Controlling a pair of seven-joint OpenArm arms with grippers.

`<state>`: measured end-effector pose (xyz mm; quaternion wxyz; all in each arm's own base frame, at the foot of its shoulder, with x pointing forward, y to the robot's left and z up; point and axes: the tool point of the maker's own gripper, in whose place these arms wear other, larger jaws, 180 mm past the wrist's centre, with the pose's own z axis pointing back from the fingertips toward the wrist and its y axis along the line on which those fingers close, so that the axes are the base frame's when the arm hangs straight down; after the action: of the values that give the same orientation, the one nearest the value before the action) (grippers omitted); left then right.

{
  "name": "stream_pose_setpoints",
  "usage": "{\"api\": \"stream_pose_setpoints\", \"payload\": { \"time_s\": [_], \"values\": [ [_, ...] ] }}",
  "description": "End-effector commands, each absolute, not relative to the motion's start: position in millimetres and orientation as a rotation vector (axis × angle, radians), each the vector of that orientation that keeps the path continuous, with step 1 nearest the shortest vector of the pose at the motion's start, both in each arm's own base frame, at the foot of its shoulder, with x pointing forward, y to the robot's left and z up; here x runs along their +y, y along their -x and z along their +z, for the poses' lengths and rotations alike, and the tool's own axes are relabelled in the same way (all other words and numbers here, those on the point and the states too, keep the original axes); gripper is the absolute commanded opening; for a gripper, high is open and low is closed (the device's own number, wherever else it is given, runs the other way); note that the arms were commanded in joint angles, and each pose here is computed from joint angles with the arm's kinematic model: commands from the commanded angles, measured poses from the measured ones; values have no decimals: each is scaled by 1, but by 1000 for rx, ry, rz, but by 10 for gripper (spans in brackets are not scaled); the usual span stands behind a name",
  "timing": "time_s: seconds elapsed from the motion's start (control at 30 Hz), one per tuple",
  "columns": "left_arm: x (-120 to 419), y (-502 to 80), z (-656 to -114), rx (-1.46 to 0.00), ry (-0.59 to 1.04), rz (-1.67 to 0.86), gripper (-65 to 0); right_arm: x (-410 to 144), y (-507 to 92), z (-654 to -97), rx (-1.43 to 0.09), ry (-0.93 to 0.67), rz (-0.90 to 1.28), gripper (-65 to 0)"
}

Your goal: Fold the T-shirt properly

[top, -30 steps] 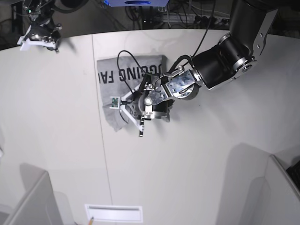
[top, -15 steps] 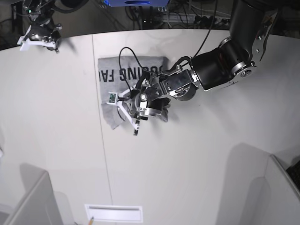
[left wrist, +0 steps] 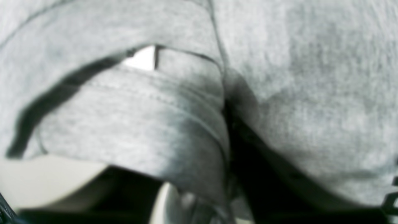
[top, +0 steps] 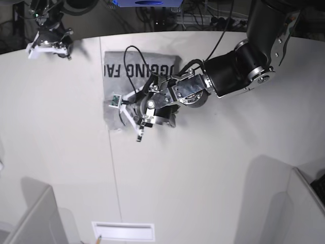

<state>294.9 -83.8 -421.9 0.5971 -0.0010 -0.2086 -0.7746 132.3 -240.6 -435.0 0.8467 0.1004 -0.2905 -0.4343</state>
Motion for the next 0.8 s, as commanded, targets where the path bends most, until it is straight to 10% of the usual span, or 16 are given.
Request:
{"api": "stream_pose_setpoints", "payload": {
  "time_s": [0.0, 0.23, 0.77],
  "values": [
    [-89, -301, -412, -506, 13, -1804, -421, -245, -136, -429, -640, -204, -897, -650],
    [-97, -321, -393, -554, -28, -1813, -283, -241, -141, -428, -645, -216, -889, -650],
    [-92, -368, -279, -963, 62, -1469, -293, -240, -143, -430, -712, -122, -708, -650]
  ]
}}
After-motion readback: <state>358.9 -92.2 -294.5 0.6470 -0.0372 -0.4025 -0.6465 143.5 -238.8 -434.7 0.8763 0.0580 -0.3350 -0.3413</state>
